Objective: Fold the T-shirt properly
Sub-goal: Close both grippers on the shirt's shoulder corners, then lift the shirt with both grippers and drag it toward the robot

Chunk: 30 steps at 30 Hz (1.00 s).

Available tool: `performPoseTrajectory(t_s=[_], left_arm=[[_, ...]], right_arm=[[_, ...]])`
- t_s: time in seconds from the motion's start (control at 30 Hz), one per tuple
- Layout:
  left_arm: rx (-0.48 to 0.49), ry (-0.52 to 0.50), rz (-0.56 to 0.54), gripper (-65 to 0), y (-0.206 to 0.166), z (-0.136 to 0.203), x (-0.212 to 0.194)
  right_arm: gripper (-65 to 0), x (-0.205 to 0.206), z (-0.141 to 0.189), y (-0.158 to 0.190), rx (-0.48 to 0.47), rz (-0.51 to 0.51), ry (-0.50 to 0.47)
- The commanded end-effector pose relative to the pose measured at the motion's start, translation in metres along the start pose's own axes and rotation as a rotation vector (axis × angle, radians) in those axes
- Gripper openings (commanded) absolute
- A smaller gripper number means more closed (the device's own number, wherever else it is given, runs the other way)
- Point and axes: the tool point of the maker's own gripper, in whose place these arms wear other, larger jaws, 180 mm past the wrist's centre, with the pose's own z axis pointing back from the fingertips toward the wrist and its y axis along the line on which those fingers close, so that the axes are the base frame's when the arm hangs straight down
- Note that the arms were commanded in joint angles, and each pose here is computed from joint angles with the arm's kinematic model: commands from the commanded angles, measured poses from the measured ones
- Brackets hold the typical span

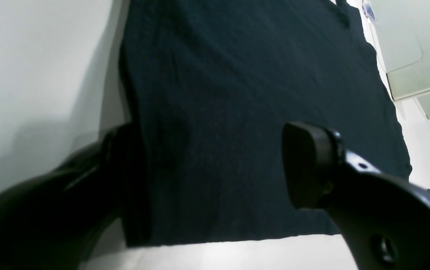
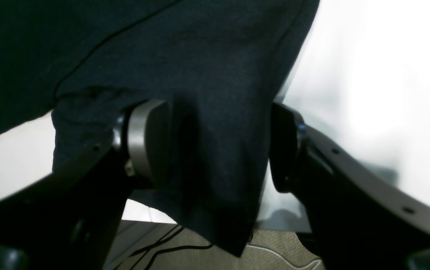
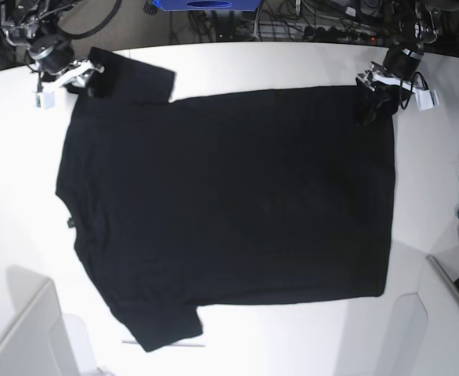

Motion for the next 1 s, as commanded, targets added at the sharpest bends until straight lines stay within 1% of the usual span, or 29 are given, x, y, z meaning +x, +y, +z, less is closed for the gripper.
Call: performPoseTrajectory(t_s=[0.0,0.03,0.17,0.2,0.23,0.3,0.4,0.43,0.57,0.63,0.7,0.77,0.97], left_arm=[[0.088,0.15,-0.01,-15.1,0.019,0.006,-0.035],[0.088,0.15,-0.01,-19.1,0.019,0.006,-0.035],[0.091,0.148,-0.007,-43.4,0.02,0.006,-0.034],[0.092,0.147,-0.007,-49.7,0.02,0.007,-0.034],[0.092,0.147,-0.007,-55.1,0.02,0.007,-0.034],[0.089,0.155,-0.01,-64.3,0.019,0.006,-0.035],[0.087,0.18,-0.012,-65.0,0.018,0.007,-0.039],[0.085,0.181,-0.014,-65.0,0.018,0.007,-0.039],[0.092,0.182,-0.019,-65.0,0.021,0.01,-0.038],[0.09,0.19,-0.043,-65.0,0.022,0.01,-0.033],[0.1,0.202,-0.044,-65.0,0.026,0.016,-0.037],[0.095,0.197,-0.062,-65.0,0.024,0.018,-0.033],[0.098,0.223,-0.205,-65.0,0.012,0.032,-0.03]], right_arm=[[-26.9,-0.03,0.004,-0.014,-0.071,0.009,0.14],[-26.9,-0.03,0.004,-0.014,-0.071,0.009,0.14],[-27.0,-0.028,0.003,-0.014,-0.07,0.01,0.137],[-28.4,-0.028,0.004,-0.014,-0.071,0.009,0.136],[-31.5,-0.027,0.003,-0.014,-0.071,0.009,0.134],[-41.6,-0.027,0.003,-0.014,-0.069,0.008,0.131],[-60.6,-0.019,0.002,-0.014,-0.069,0.01,0.086],[-65.0,-0.017,0.002,-0.014,-0.069,0.01,0.075],[-65.0,-0.016,0.005,-0.018,-0.08,0.008,0.067],[-65.0,-0.018,0.006,-0.018,-0.082,0.009,0.07],[-65.0,-0.021,0.007,-0.02,-0.086,0.006,0.077],[-65.0,-0.024,0.01,-0.02,-0.09,0.007,0.081],[-65.0,-0.042,0.021,-0.024,-0.096,0.022,0.1]])
